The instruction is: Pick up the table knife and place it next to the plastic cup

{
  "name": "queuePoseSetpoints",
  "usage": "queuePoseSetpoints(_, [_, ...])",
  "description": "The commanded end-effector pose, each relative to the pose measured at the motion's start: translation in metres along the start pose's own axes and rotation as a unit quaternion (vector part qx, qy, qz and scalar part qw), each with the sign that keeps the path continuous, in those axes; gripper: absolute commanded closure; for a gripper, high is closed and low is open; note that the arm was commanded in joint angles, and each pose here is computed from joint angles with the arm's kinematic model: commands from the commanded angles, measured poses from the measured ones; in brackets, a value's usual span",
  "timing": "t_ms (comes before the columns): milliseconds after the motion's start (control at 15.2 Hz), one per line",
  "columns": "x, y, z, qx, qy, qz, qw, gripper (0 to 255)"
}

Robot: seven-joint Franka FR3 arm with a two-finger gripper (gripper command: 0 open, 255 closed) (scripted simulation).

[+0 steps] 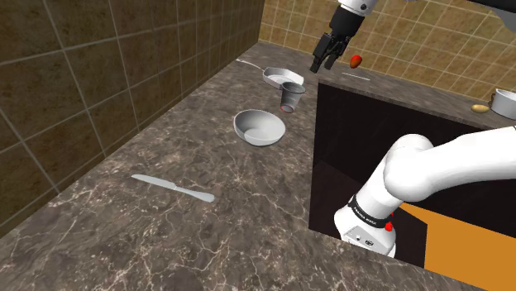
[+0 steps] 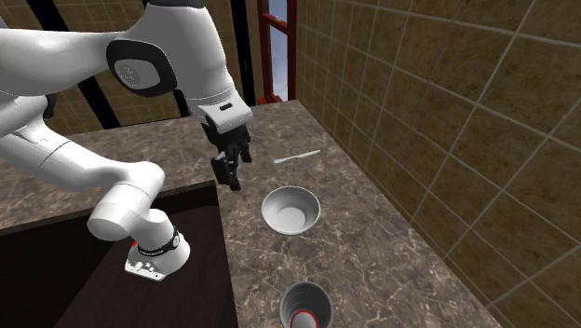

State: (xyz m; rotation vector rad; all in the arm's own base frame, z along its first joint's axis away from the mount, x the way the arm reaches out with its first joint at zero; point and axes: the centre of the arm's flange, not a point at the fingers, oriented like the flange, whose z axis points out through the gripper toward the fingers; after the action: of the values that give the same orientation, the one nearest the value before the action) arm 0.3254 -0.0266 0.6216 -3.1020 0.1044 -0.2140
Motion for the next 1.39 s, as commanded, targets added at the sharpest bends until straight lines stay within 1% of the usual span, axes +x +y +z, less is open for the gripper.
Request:
queuePoseSetpoints(0, [0.000, 0.000, 0.000, 0.000, 0.000, 0.000, 1.0000, 0])
queuePoseSetpoints(330, [0.022, -0.055, 0.032, -0.002, -0.009, -0.031, 0.9995, 0])
queuePoseSetpoints(660, [0.039, -0.111, 0.065, -0.005, -0.017, -0.062, 0.9979, 0])
queuePoseSetpoints(990, [0.053, -0.168, 0.099, -0.007, -0.026, -0.093, 0.9953, 0])
queuePoseSetpoints(1320, [0.062, -0.226, 0.133, -0.009, -0.034, -0.124, 0.9917, 0])
